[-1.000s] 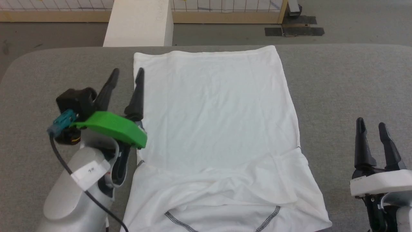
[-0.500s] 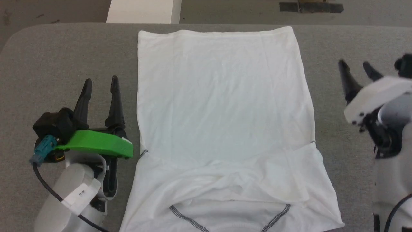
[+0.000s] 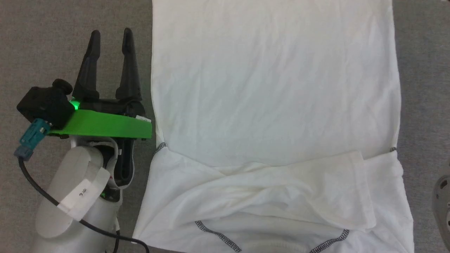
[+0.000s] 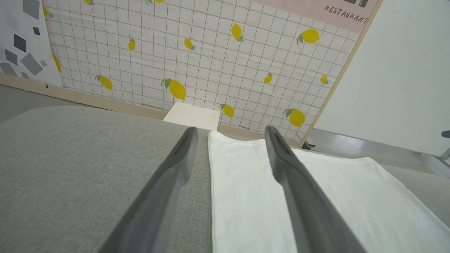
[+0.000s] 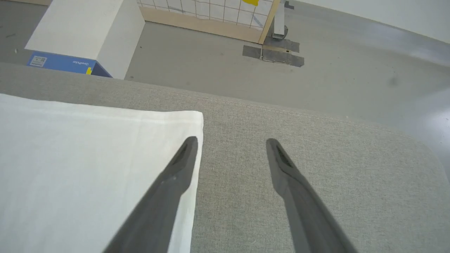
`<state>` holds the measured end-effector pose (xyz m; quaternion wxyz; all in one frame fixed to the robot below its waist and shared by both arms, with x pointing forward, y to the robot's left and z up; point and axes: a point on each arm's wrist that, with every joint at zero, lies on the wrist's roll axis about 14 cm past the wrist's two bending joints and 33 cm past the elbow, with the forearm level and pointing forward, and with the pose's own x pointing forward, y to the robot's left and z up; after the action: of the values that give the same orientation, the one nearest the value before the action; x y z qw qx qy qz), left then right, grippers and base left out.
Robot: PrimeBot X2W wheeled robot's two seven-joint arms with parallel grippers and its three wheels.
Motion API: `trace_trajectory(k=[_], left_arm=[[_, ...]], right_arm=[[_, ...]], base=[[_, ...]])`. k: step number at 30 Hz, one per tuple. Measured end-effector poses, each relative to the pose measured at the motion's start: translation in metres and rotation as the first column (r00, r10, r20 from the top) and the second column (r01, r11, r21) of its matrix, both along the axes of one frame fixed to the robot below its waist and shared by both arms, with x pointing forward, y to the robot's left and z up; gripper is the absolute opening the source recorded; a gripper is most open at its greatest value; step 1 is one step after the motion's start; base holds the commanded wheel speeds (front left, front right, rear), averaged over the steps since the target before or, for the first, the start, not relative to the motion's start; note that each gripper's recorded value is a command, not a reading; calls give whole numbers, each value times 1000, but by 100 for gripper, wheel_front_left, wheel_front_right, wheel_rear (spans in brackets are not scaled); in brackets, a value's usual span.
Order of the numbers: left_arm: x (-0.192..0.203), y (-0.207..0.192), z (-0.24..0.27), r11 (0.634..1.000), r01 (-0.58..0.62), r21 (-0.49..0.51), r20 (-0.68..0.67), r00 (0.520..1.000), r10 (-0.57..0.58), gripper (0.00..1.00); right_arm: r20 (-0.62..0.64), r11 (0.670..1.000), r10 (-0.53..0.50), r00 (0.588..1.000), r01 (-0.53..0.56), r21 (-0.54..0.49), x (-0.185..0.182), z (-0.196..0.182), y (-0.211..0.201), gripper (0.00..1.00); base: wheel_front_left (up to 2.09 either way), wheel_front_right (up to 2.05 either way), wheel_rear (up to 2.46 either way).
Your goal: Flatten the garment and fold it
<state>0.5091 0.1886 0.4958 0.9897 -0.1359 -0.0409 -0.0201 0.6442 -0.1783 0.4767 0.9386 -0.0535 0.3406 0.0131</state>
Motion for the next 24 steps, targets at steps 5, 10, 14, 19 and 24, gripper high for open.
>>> trace_trajectory(k=[5,10,14,19,24], left_arm=[[2,11,-31,1000,-24,13,-65,998,25,100],[1,24,-50,998,-57,31,-105,993,60,100],[-1,31,-66,996,-72,50,-142,987,78,100],[-3,37,-80,995,-80,61,-173,981,90,100],[14,38,-76,995,-35,90,-156,987,49,100]], right_arm=[[-208,996,-12,978,-6,-85,8,-50,3,100],[-300,998,17,954,-36,-58,17,-82,27,100],[-378,995,47,925,-79,-68,15,-113,42,100],[-405,991,55,912,-99,-87,21,-126,45,99],[-404,993,63,913,-97,-64,23,-127,48,0]], base=[[0,0,0],[0,0,0],[0,0,0],[0,0,0],[0,0,0]])
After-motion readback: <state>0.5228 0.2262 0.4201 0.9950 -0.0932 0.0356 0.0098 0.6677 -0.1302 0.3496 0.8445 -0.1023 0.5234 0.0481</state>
